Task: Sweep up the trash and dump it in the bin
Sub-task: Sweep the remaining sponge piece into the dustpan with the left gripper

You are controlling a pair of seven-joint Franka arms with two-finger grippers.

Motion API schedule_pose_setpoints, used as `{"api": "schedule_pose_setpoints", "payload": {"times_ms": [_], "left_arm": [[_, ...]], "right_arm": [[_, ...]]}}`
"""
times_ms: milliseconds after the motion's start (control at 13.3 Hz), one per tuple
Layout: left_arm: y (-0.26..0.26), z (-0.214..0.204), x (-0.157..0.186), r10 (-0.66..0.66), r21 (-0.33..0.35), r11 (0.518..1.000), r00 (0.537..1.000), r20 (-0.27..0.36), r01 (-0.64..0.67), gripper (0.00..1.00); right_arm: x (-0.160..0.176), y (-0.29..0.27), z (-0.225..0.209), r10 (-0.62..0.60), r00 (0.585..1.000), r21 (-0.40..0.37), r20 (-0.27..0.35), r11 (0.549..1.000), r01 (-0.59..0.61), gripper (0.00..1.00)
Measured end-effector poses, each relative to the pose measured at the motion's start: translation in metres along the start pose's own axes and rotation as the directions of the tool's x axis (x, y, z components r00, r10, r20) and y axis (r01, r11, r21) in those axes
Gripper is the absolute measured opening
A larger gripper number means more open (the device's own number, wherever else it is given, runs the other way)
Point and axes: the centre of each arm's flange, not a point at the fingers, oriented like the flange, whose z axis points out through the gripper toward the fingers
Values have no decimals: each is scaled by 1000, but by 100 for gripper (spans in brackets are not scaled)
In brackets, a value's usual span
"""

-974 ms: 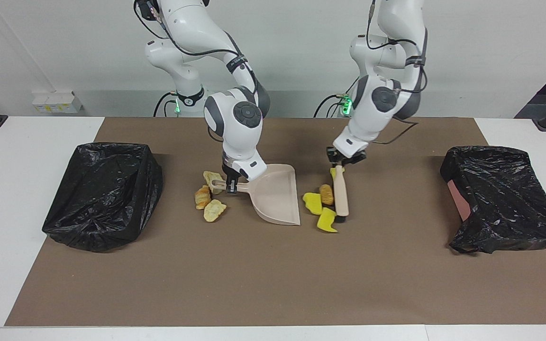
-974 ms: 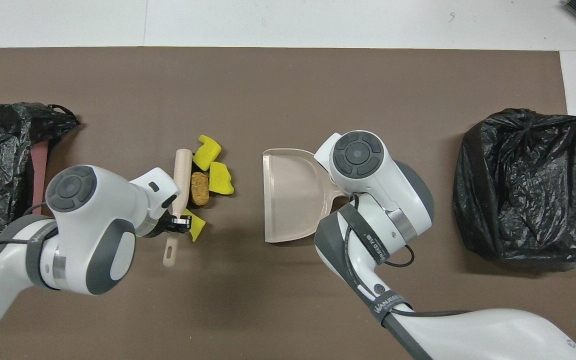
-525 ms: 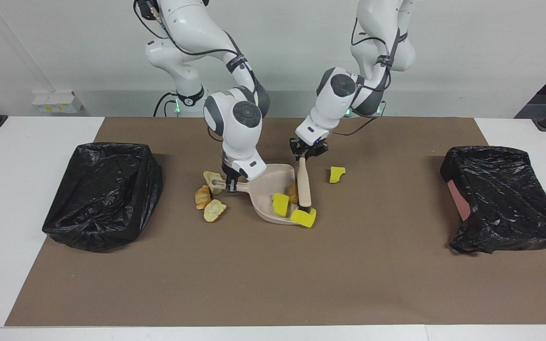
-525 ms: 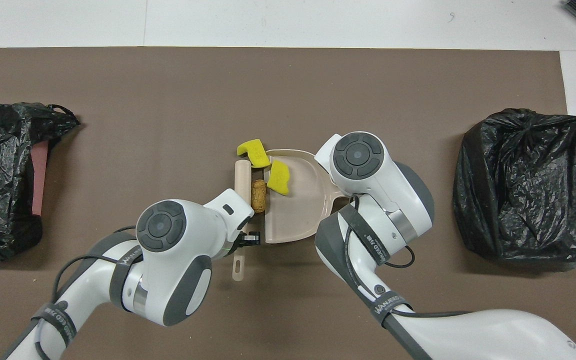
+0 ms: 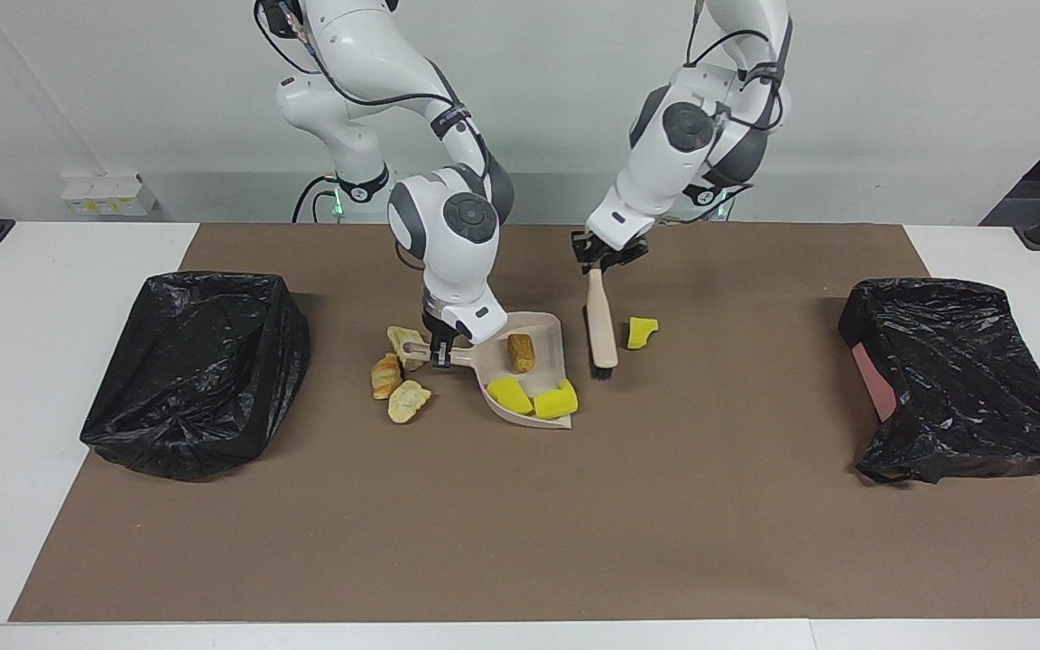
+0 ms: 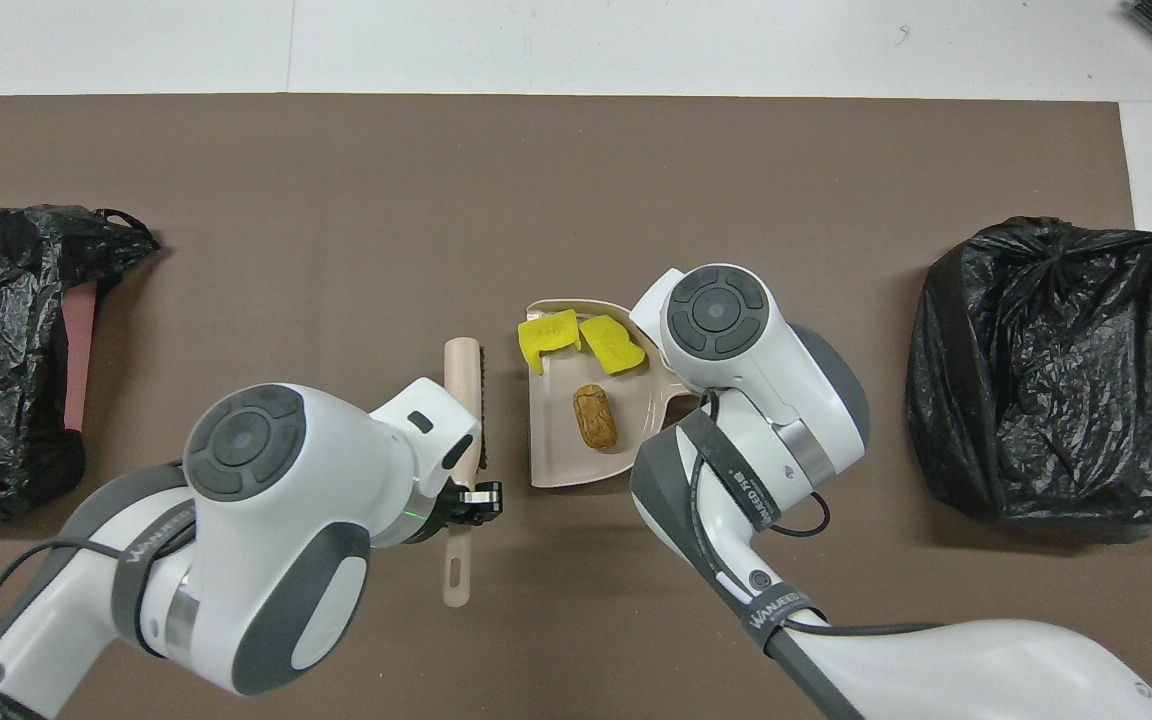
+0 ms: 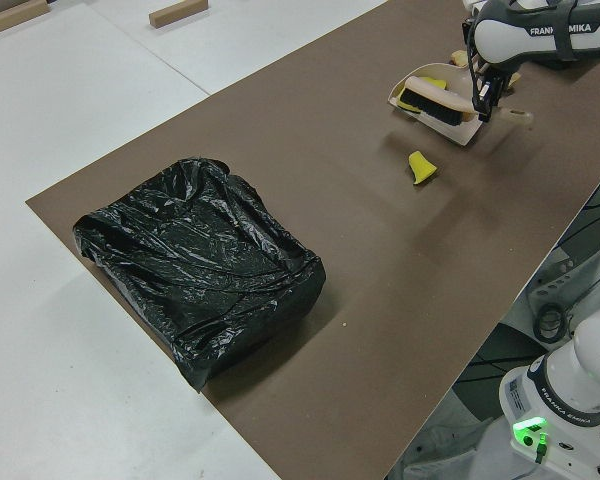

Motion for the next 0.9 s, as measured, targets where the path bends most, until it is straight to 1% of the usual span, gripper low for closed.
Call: {"api": "schedule_pose_setpoints", "payload": {"times_ms": [150,300,450,600,750,899], "left_arm": [[-29,2,-4,-66,41,997,997,32,65,26],[-57,19,-17,-136,87,988,989,50,131,26],[-82,34,-37,-216,136,969,975,46,208,26],[-95,47,-58,-273,176,948,962,20,266,26],[-96,59,-66,-310,159,936,950,-42,313,26],[-92,72,-64,-314,127,938,945,-95,324,26]], "right_arm": [[0,0,0,0,1000,0,0,1000,0,31],[0,0,0,0,1000,0,0,1000,0,31],[0,0,0,0,1000,0,0,1000,0,31],[0,0,0,0,1000,0,0,1000,0,31],[0,0,0,0,1000,0,0,1000,0,31],[0,0,0,0,1000,0,0,1000,0,31]]}}
